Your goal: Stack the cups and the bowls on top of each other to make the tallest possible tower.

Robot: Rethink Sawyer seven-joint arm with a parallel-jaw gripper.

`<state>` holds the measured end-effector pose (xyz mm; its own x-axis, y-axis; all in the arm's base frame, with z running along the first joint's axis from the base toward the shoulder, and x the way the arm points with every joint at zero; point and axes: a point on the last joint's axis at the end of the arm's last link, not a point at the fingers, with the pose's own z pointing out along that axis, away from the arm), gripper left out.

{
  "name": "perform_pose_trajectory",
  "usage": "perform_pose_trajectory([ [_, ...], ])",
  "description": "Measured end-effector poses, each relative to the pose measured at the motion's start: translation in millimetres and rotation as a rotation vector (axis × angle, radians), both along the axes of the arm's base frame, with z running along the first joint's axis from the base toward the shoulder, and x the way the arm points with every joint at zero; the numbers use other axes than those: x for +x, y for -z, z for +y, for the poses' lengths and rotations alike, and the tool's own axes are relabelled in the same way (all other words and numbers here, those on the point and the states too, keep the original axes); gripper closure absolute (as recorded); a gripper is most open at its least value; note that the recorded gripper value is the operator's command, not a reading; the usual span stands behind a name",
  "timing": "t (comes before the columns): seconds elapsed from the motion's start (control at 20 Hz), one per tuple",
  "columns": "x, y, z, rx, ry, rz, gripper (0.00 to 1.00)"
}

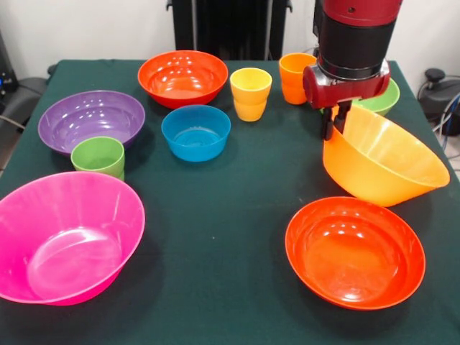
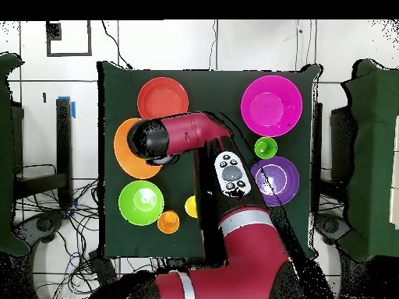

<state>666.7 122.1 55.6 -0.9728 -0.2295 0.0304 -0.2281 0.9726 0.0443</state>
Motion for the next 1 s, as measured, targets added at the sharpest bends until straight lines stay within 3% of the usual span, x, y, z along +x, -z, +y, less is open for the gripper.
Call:
perform_pose_trajectory([
  [1.0, -2.4, -5.7, -3.1, -0.019, -0.008, 0.076, 1.0],
])
